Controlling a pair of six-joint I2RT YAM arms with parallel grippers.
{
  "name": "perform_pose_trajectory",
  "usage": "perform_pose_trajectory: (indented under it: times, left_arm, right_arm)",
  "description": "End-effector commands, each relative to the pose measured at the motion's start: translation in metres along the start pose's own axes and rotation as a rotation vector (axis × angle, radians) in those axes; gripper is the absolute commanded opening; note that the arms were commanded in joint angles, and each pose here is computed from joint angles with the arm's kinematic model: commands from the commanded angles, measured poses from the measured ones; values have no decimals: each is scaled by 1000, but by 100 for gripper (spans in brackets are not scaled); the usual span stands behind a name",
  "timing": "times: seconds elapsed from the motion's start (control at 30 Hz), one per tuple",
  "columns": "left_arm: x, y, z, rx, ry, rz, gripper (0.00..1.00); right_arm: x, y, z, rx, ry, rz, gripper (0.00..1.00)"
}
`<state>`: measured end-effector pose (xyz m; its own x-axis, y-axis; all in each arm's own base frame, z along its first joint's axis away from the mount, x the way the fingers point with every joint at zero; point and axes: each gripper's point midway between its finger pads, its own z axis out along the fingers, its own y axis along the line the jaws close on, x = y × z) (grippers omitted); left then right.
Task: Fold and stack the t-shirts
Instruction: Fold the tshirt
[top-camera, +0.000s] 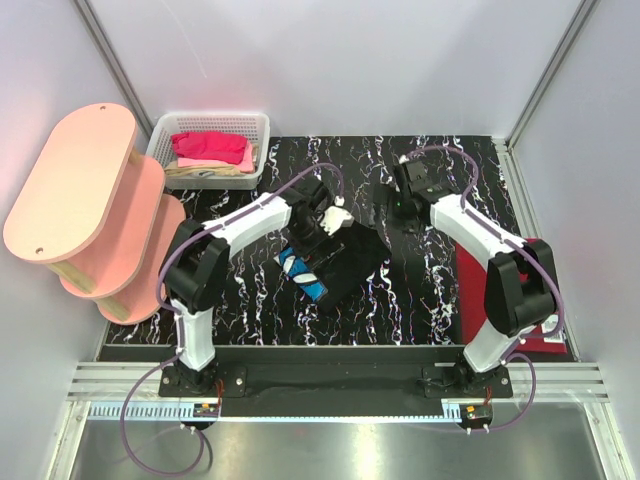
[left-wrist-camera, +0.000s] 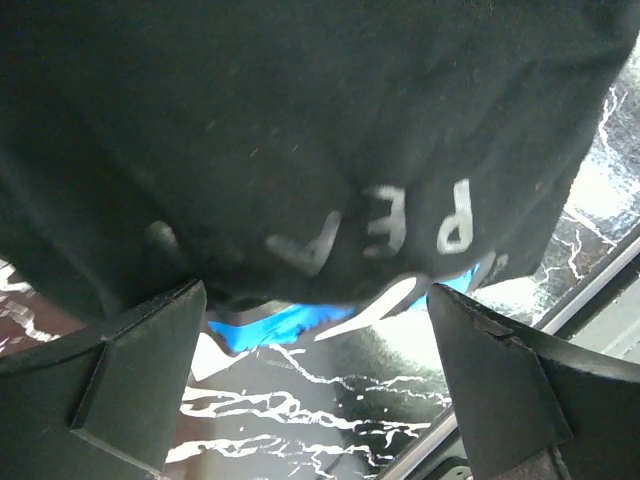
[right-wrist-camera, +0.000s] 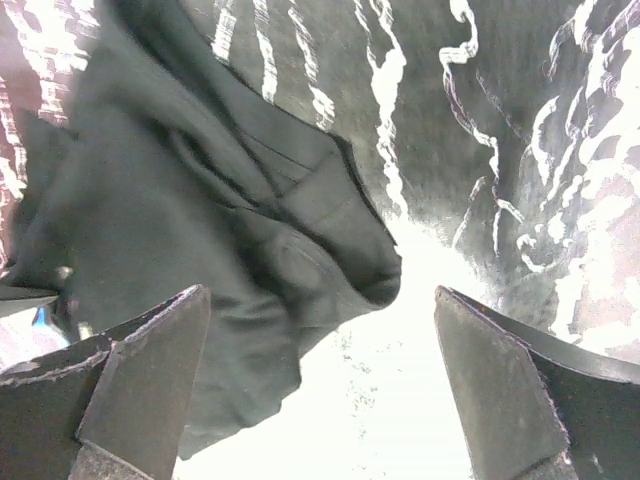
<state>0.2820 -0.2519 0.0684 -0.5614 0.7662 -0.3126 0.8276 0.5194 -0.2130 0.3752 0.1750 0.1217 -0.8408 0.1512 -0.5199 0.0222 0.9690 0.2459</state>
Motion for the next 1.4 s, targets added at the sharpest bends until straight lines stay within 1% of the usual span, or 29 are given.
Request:
perform_pose_trajectory:
  times: [0.0,0.07,0.13,0.17,0.23,0.27,0.3,0.33,0.37,0.43,0.47,0.5,0.53,0.57,0.63,0.7,0.73,0.77,0.8,0.87,0.9,0.97,1.0,1.03,1.1,1.13,1.23,1.3,1.37]
  left_arm:
    - [-8,-2,22,21,-11,15,99]
    - [-11,3,33,24,-4,11,99]
    - [-12,5,42,27,12,7,99]
    - [-16,7,42,25,5,9,99]
    - [-15,8,46,24,13,4,99]
    - [-14,8,47,23,17,4,99]
    - [-14,8,47,20,18,6,99]
    - [-15,9,47,16,15,6,99]
    - [-13,8,47,17,16,5,99]
    - [-15,8,45,12,6,8,99]
    - [-14,8,45,7,9,7,99]
    - [-14,8,44,5,8,4,99]
    - [-15,9,43,2,6,7,99]
    - [-15,8,43,0,6,7,99]
    - [-16,9,39,-11,-2,10,99]
    - [-16,9,36,-19,-6,11,99]
    - [-16,9,35,-22,-7,13,99]
    - [-16,10,34,-24,-9,12,99]
    - [-15,9,34,-26,-6,12,99]
    - [-17,9,32,-27,-14,12,99]
    - [-17,9,31,-27,-17,10,99]
    - [-16,6,32,-16,-14,7,99]
    - [-16,7,31,-17,-16,6,99]
    - [-16,7,31,-22,-16,5,99]
    - [-16,8,30,-25,-16,5,99]
    - [-16,8,30,-26,-18,7,99]
    - [-15,7,30,-22,-17,7,99]
    - [-14,7,29,-22,-17,7,99]
    - [-14,6,30,-20,-16,6,99]
  right_arm:
    - [38,-2,10,-121,111,156,100]
    - [51,1,12,-207,146,228,100]
    - [53,-4,11,-252,158,308,100]
    - [63,1,12,-325,187,330,100]
    - [66,1,15,-386,211,407,100]
    - [70,8,14,-473,228,424,100]
    - [74,7,20,-499,249,453,100]
    - [78,1,23,-510,269,523,100]
    - [73,7,25,-594,262,528,100]
    - [78,2,28,-650,305,646,100]
    - [73,7,30,-749,292,636,100]
    - [70,7,30,-776,316,709,100]
    - [76,5,34,-794,330,739,100]
    - [74,1,41,-826,309,743,100]
    - [80,-4,47,-826,321,787,100]
    - [84,-8,56,-818,304,778,100]
    - [90,-12,60,-779,318,785,100]
    - [95,-16,65,-750,299,714,100]
    - [107,-22,69,-675,359,722,100]
    - [110,-33,74,-588,324,613,100]
    - [117,-37,72,-540,356,615,100]
    - [111,-45,69,-479,312,563,100]
    - [113,-49,66,-447,315,564,100]
    - [102,-52,60,-415,258,543,100]
    - [100,-57,54,-368,242,529,100]
    - [92,-62,52,-334,205,521,100]
    - [85,-68,50,-292,191,489,100]
    - [80,-67,52,-296,190,480,100]
    - [83,-69,59,-289,209,474,100]
